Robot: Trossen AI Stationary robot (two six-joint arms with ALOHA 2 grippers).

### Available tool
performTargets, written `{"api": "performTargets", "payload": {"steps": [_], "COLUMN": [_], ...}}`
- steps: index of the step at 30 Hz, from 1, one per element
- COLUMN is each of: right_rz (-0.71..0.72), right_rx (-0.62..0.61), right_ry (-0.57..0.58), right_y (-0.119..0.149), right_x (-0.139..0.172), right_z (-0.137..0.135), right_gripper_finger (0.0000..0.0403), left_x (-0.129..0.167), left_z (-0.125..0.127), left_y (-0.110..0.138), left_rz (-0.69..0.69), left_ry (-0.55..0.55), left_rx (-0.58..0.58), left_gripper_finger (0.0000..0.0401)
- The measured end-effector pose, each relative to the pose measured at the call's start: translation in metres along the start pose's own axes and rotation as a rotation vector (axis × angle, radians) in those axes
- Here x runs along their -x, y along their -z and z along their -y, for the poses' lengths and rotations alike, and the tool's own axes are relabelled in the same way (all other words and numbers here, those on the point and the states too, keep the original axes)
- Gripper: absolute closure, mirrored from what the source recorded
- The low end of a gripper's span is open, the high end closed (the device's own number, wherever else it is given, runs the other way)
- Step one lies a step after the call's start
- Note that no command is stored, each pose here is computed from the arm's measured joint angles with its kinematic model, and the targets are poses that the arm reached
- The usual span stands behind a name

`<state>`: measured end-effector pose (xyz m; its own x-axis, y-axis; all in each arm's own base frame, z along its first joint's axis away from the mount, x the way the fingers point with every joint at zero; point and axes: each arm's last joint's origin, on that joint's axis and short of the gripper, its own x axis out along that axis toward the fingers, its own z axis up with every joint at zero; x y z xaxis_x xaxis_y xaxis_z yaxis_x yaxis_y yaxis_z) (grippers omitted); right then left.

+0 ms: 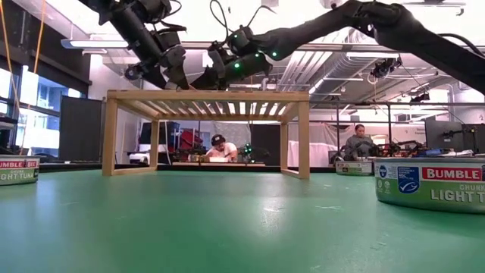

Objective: Stack canned seafood by type on shelf
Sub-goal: Put the blue pink tuna can on the shelf

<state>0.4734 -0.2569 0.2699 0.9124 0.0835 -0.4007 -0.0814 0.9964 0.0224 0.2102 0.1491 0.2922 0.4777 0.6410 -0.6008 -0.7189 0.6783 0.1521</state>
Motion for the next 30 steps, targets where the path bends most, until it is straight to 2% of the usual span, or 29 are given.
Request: {"api": "performTargets", "payload": {"steps": [4, 9, 17, 23, 25, 28, 30], "right_rz": [-0.009, -0.010, 0.041, 0.150, 0.184, 0.192, 0.139], "right_rx": [-0.014, -0.023, -0.027, 0.011, 0.030, 0.061, 0.089], "right_ry": [-0.007, -0.006, 0.003, 0.013, 0.014, 0.023, 0.023], "right_y": [0.001, 0.001, -0.003, -0.017, -0.031, -0.060, -0.070], "right_x": [0.000, -0.001, -0.007, -0.010, 0.001, 0.036, 0.062], "right_z": [-0.001, -0.002, -0.006, -0.010, -0.014, -0.024, -0.036], "right_gripper_finger": [0.0400, 0.0400, 0.0400, 0.0400, 0.0401, 0.0402, 0.0402], "left_x": [0.005, 0.026, 0.065, 0.081, 0.082, 0.080, 0.077], "left_z": [0.002, -0.003, -0.019, -0.020, -0.017, -0.007, 0.001], "left_y": [0.001, 0.007, 0.010, 0.010, 0.010, 0.009, 0.008], "left_rz": [-0.002, -0.033, 0.042, 0.096, 0.100, 0.106, 0.116], "left_ry": [0.026, 0.058, -0.075, -0.052, 0.003, 0.064, 0.091], "left_rx": [0.000, 0.048, 0.078, 0.062, 0.051, 0.029, 0.011], "left_gripper_finger": [0.0001, 0.0001, 0.0001, 0.0001, 0.0001, 0.0002, 0.0002]}}
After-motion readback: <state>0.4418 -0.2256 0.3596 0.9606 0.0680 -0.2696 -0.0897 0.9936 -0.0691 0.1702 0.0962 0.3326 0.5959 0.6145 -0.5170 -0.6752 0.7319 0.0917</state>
